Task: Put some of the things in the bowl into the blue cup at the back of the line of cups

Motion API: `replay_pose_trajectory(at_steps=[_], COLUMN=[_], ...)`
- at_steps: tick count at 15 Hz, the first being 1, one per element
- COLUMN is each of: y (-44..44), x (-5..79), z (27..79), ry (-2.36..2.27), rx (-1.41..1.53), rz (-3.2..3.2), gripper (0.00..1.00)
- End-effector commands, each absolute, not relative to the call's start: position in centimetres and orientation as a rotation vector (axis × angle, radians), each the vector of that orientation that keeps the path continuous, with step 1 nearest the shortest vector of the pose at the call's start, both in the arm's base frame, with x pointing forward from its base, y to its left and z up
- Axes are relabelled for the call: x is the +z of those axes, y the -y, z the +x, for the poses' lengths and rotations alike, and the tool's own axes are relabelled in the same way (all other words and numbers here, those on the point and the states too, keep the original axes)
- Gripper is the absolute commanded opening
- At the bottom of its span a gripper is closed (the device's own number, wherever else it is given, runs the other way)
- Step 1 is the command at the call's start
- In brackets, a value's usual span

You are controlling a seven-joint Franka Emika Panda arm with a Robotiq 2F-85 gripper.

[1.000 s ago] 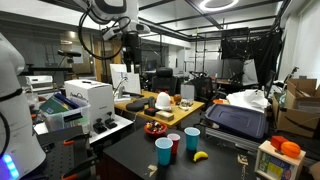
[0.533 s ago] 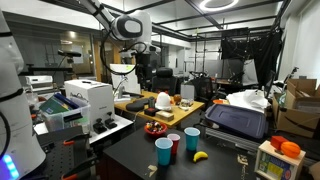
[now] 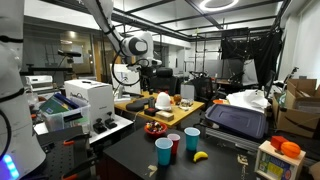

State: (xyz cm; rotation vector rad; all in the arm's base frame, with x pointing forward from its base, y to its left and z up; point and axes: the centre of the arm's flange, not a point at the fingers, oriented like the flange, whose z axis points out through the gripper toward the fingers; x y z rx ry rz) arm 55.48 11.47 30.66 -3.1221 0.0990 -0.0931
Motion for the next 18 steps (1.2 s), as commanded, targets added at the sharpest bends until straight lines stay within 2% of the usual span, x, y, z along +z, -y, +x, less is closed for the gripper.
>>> replay_pose_trajectory(at_steps=[1, 12, 18], y=[-14.1, -23.0, -23.5], x=[27.6, 12.7, 7.2], z=[60.1, 68.1, 71.8], ry=[-0.275, -0.558, -0.784], rx=[-0.151, 0.018, 0.062], rz=[-3.146, -3.137, -3.102], gripper=[1.0, 1.0, 1.0])
